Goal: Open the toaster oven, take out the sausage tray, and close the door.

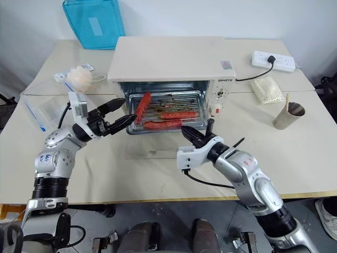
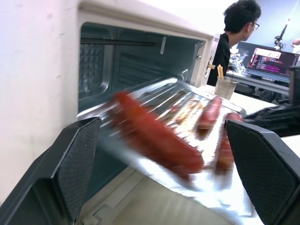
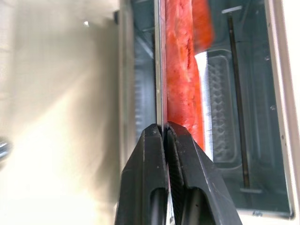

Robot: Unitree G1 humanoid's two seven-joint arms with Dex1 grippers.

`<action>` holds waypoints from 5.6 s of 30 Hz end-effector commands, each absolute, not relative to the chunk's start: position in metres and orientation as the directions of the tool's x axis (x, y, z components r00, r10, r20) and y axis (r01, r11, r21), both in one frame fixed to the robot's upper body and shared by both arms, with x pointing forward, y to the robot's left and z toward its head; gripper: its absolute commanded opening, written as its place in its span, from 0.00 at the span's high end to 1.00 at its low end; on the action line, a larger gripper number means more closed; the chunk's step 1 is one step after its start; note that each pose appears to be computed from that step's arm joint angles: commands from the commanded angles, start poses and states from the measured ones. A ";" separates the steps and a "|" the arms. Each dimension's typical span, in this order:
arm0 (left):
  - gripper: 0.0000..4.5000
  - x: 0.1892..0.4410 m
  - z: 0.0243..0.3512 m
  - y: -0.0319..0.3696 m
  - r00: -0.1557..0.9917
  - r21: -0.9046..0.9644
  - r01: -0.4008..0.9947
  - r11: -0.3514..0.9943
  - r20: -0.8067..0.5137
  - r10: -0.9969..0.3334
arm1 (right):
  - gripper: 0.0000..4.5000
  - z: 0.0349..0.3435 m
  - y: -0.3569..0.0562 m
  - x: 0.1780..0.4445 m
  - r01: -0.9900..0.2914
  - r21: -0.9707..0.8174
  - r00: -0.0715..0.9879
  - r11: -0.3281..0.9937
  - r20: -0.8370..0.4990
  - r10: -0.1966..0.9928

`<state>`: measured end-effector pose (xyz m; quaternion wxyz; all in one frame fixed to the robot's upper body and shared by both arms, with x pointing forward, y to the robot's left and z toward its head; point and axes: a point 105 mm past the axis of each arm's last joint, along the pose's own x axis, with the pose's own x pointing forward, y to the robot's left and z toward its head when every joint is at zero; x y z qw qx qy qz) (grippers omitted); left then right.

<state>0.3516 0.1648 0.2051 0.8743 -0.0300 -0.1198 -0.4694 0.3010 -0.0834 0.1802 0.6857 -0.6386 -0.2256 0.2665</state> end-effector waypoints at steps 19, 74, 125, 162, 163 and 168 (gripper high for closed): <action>0.00 0.308 0.191 0.164 0.545 -0.636 0.667 0.389 0.060 -0.836 | 0.99 0.190 -0.082 0.266 -0.041 -0.999 0.623 0.002 -0.024 0.782; 1.00 0.188 0.141 0.254 0.901 -0.914 0.401 0.056 0.382 -0.205 | 1.00 0.119 -0.208 0.310 -0.770 -0.460 0.590 0.442 -0.251 0.767; 1.00 0.200 0.136 0.235 0.752 -0.947 0.304 0.102 0.172 -0.636 | 0.00 0.188 -0.196 0.239 -0.823 -0.310 0.495 0.475 0.019 0.869; 0.23 0.316 0.137 0.154 0.421 -0.632 0.576 0.518 -0.314 -0.851 | 0.00 0.157 -0.205 0.188 -0.785 -0.265 0.601 0.559 -0.114 0.791; 0.17 0.310 0.138 0.167 0.428 -0.591 0.604 0.534 -0.325 -0.843 | 0.00 0.157 -0.207 0.189 -0.790 -0.258 0.597 0.556 -0.119 0.793; 0.00 0.294 0.160 0.218 0.514 -0.261 0.790 0.554 -0.209 -0.832 | 0.00 0.158 -0.217 0.193 -0.808 -0.238 0.578 0.540 -0.137 0.804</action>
